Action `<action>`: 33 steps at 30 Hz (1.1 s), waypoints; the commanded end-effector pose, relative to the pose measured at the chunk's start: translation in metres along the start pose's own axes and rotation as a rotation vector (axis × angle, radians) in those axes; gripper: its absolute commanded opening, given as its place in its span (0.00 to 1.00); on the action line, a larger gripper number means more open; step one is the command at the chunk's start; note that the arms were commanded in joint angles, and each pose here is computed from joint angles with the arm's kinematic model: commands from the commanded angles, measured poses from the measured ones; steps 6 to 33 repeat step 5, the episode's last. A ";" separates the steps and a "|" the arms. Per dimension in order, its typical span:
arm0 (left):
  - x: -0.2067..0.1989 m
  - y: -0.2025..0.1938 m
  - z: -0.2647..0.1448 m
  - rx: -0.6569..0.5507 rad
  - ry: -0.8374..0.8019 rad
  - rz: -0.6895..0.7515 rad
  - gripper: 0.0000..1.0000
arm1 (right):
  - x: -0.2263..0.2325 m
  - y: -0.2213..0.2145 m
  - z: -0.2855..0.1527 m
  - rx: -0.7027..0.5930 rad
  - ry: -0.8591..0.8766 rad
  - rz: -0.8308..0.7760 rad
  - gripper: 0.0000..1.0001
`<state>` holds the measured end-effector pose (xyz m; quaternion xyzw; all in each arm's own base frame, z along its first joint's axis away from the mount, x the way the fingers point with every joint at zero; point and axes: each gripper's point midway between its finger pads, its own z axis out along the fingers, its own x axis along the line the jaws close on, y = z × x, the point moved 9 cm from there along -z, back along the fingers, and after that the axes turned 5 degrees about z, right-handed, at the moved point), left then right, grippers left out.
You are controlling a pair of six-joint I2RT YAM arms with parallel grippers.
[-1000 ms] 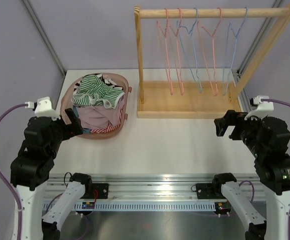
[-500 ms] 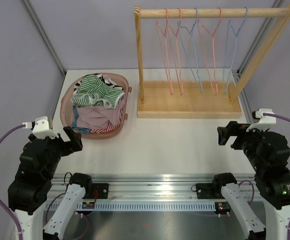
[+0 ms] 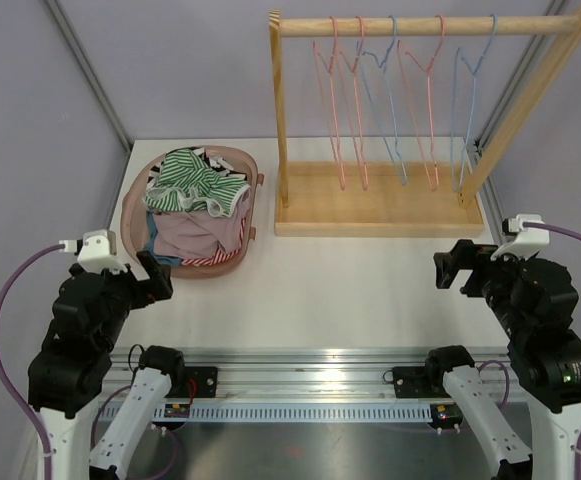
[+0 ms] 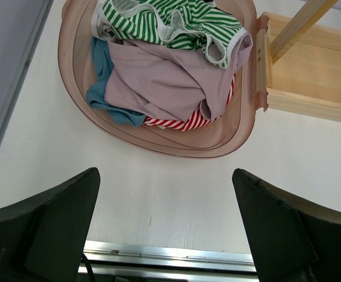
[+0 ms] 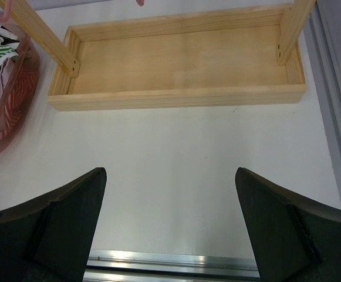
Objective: Remove the tank top from the hanger
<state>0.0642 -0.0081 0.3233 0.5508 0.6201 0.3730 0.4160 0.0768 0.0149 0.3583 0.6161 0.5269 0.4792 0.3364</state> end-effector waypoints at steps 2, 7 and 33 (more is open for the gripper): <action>-0.003 0.008 -0.001 -0.070 -0.035 0.004 0.99 | 0.000 0.004 0.007 -0.009 -0.020 0.003 1.00; -0.002 0.007 0.000 -0.068 -0.030 0.006 0.99 | 0.000 0.003 0.010 -0.003 -0.028 0.007 1.00; -0.002 0.007 0.000 -0.068 -0.030 0.006 0.99 | 0.000 0.003 0.010 -0.003 -0.028 0.007 1.00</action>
